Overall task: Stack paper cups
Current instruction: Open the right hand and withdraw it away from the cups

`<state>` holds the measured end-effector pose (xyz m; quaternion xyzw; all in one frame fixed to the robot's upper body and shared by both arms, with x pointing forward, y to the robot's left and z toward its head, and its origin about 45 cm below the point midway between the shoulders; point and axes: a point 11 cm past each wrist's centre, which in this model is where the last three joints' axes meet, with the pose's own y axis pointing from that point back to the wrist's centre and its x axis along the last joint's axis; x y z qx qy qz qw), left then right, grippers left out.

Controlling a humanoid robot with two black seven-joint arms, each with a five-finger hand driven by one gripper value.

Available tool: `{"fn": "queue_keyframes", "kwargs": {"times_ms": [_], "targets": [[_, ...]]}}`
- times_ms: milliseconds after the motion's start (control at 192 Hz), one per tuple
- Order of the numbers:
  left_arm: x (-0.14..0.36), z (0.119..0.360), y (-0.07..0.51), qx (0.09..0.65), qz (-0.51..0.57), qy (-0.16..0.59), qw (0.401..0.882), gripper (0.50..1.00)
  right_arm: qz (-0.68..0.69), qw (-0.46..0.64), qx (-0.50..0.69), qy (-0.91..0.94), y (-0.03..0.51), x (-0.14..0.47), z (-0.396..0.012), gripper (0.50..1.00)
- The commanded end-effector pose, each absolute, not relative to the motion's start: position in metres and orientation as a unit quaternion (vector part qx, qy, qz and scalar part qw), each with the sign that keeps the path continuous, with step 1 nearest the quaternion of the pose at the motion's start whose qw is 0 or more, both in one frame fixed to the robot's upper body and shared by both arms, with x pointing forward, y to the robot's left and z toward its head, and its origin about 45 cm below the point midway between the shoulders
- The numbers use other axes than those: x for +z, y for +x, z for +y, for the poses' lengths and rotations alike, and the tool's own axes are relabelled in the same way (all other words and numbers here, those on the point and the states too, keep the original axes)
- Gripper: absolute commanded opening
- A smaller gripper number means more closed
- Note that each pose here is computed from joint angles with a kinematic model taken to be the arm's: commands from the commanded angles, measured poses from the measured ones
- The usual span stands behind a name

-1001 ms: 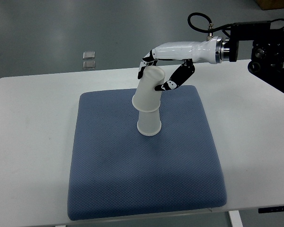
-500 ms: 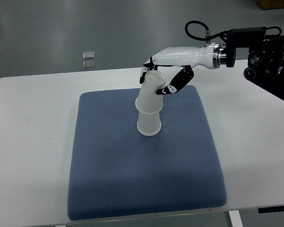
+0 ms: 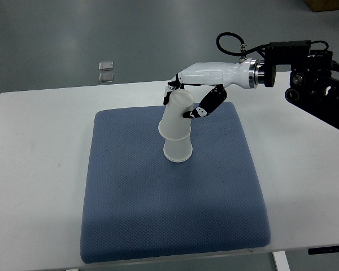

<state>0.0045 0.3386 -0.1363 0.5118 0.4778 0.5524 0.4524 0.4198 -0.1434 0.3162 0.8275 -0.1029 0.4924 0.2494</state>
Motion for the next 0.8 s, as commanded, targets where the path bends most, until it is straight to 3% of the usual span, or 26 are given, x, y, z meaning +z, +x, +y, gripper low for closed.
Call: {"fn": "queue_keyframes", "kwargs": {"times_ms": [0, 89, 412, 594, 797], "targets": [[-0.136, 0.339, 0.004, 0.552, 0.478, 0.512, 0.452, 1.0, -0.116, 0.25, 0.497, 0.823, 0.422, 0.315, -0.145, 0.864], [-0.136, 0.339, 0.004, 0.552, 0.478, 0.512, 0.452, 1.0, -0.116, 0.251, 0.496, 0.823, 0.421, 0.314, -0.145, 0.911], [-0.136, 0.339, 0.004, 0.553, 0.477, 0.512, 0.452, 1.0, -0.119, 0.254, 0.489, 0.826, 0.422, 0.31, -0.15, 0.913], [-0.136, 0.339, 0.004, 0.552, 0.478, 0.512, 0.452, 1.0, -0.17, 0.264, 0.44, 0.841, 0.427, 0.282, -0.182, 0.913], [-0.136, 0.339, 0.004, 0.552, 0.478, 0.512, 0.452, 1.0, -0.331, 0.208, 0.289, 0.874, 0.442, 0.255, -0.233, 0.913]]}}
